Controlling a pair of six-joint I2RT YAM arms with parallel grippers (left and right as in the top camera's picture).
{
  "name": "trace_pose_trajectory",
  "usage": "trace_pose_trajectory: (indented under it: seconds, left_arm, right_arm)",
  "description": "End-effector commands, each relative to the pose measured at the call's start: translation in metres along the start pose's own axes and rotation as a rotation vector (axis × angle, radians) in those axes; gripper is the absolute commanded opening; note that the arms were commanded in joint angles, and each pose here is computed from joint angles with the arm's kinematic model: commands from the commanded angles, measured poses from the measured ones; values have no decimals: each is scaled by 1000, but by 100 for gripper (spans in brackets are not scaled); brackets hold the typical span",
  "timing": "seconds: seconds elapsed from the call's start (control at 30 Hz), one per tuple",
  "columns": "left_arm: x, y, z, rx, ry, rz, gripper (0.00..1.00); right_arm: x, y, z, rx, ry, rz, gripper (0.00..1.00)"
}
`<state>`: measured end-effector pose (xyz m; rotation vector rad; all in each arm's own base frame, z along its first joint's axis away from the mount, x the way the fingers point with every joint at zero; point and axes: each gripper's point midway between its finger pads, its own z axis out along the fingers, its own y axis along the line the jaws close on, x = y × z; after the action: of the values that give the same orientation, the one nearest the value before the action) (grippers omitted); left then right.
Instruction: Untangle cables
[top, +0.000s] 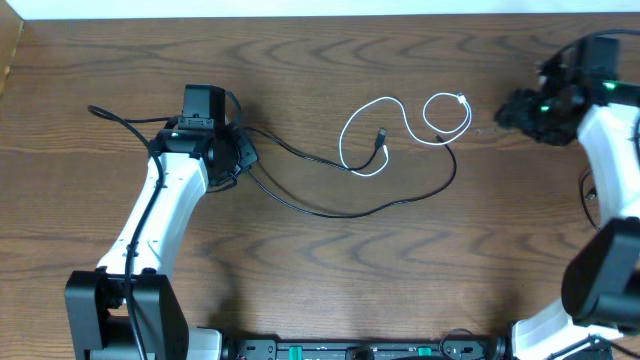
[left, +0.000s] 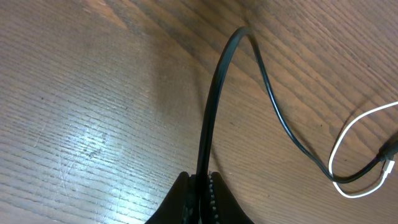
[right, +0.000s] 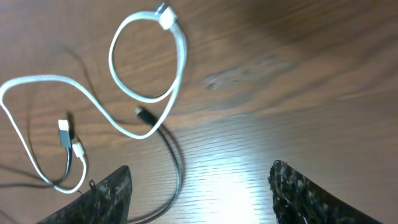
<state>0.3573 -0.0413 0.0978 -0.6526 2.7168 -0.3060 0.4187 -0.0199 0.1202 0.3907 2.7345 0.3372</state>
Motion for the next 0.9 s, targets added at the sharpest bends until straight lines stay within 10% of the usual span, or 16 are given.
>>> trace_pose_trajectory:
  seconds: [0.0,0.4,0.77,0.87]
  left_arm:
    - [4,0,1,5,14,17,8]
    - [4,0,1,5,15,17,8]
    - [9,3,1,-7,34,14,8]
    - [9,3,1,-7,34,14,8]
  right_arm:
    - [18,32,29,-49,79,-81,66]
    - [11,157,106,-177,-104,-575,63]
    - [-2,172,156,41,-257,-927,70]
    - [0,170,159,42,-249,-927,57]
